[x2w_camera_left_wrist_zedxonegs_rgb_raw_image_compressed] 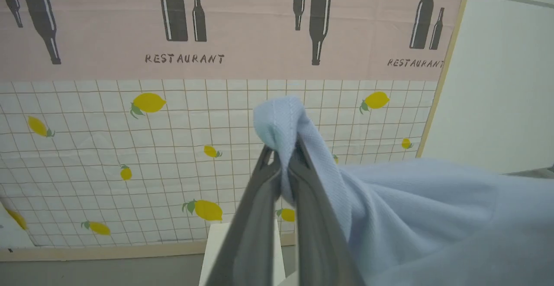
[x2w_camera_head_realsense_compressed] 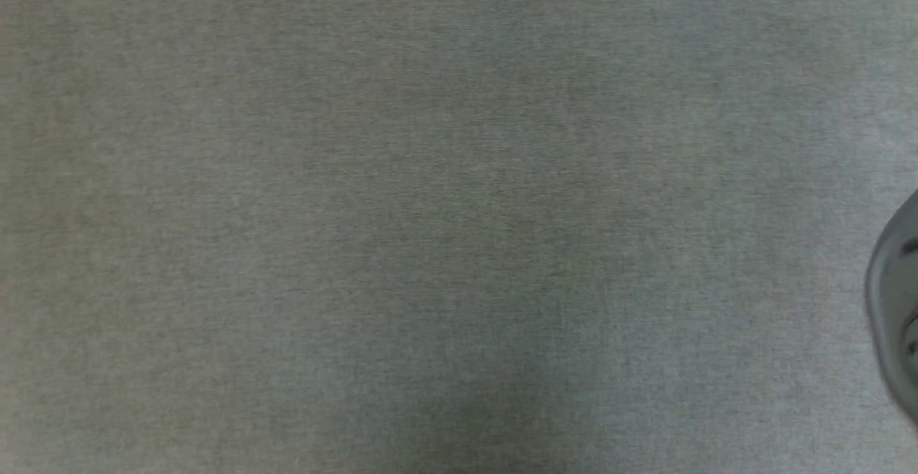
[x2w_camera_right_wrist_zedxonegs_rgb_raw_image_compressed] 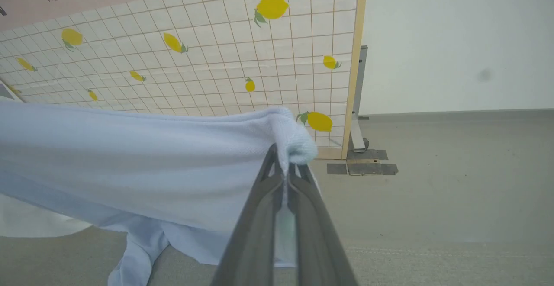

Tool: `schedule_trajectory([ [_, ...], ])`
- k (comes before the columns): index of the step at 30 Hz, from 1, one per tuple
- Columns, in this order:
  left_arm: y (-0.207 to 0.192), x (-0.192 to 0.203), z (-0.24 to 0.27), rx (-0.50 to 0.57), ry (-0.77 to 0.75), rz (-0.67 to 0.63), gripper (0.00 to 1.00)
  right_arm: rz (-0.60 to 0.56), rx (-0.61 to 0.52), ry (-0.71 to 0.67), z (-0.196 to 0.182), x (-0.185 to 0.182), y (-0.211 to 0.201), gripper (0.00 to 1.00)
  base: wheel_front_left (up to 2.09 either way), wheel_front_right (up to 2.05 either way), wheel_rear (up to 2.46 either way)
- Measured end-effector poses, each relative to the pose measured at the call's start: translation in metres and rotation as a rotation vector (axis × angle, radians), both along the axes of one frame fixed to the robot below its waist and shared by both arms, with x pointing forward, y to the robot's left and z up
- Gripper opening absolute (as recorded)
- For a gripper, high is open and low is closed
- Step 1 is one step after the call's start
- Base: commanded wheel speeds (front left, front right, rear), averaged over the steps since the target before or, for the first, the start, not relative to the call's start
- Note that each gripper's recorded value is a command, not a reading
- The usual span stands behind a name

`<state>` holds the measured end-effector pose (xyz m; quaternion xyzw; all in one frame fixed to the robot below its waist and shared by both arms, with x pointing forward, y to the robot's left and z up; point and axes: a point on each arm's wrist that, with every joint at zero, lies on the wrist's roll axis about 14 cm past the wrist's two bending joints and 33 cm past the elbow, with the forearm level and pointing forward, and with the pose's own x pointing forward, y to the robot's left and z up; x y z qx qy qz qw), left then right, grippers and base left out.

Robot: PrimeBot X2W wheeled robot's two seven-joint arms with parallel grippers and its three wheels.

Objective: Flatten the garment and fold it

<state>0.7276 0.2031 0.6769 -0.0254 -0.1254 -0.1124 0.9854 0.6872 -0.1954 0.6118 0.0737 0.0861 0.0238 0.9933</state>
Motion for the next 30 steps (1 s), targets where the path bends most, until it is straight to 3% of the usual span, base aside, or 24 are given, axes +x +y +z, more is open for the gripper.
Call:
schedule_trajectory([
  [5, -0.004, -0.021, -0.057, -0.019, 0.12, -0.021, 0.0, 0.034, 0.023, 0.102, -0.052, -0.021, 0.011, 0.0, 0.0, 0.0, 0.0],
  [12, -0.02, -0.088, -0.109, -0.077, 0.24, -0.087, 0.0, 0.081, 0.104, 0.228, -0.108, -0.086, 0.024, 0.0, 0.0, 0.0, 0.0],
  [17, -0.023, -0.162, -0.163, -0.167, 0.38, -0.094, 0.0, 0.084, 0.173, 0.307, -0.14, -0.153, 0.02, 0.0, 0.0, 0.0, 0.0],
  [23, -0.016, -0.262, -0.224, -0.278, 0.555, -0.036, 0.0, 0.107, 0.182, 0.392, -0.17, -0.236, 0.022, 0.0, 0.0, 0.0, 0.0],
  [30, -0.021, -0.353, -0.254, -0.441, 0.662, 0.035, 0.0, 0.086, 0.194, 0.426, -0.184, -0.311, 0.008, 0.0, 0.0, 0.0, 0.0],
])
